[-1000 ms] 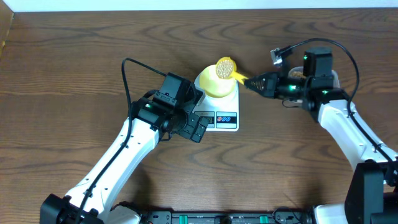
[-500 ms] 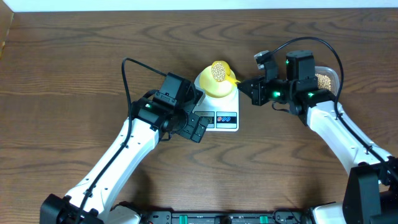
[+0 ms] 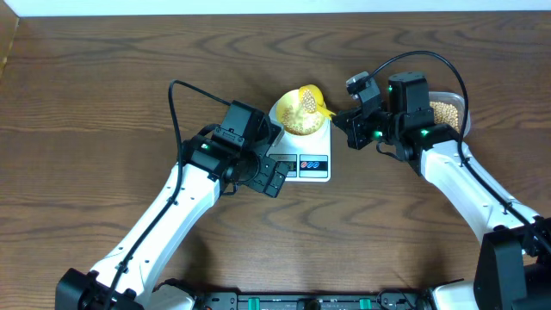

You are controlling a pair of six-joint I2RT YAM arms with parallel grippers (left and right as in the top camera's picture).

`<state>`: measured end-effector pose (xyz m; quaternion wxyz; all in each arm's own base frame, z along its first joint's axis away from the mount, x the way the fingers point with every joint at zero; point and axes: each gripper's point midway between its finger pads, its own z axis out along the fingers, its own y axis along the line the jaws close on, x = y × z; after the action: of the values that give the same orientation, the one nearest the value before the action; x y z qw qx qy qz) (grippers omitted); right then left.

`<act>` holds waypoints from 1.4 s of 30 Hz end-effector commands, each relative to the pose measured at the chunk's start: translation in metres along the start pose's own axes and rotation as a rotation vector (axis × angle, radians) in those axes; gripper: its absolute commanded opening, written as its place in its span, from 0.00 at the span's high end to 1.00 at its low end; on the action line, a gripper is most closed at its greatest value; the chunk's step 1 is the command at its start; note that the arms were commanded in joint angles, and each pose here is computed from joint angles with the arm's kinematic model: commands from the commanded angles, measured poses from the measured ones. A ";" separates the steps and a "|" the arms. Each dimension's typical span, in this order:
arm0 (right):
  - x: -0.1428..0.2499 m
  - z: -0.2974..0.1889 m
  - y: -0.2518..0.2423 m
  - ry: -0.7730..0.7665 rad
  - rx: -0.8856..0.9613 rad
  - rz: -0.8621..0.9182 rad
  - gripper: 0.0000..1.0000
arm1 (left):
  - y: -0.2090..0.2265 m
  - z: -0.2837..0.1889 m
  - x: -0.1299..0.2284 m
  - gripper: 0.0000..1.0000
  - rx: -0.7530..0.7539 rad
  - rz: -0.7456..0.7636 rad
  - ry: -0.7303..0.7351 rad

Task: Scoop item into bowl and weigh 50g on scale
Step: 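Tip the scoop with the right gripper to pour soybeans into bowl, then return the empty scoop with the right gripper to the soybean tub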

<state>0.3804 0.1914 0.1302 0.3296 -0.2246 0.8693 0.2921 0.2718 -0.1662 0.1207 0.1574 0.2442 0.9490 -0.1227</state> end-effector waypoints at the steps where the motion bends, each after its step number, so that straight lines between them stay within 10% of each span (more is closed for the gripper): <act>1: -0.009 -0.006 0.006 -0.028 -0.003 -0.052 0.99 | 0.003 0.004 0.004 0.02 -0.012 0.011 0.018; 42: -0.030 -0.025 0.044 -0.059 0.240 -0.414 0.99 | 0.003 0.004 0.004 0.02 -0.012 0.011 0.018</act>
<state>0.3644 0.2163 0.1631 0.4135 -0.3882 0.8166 0.1076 0.2718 -0.1662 0.1207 0.1572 0.2442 0.9490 -0.1227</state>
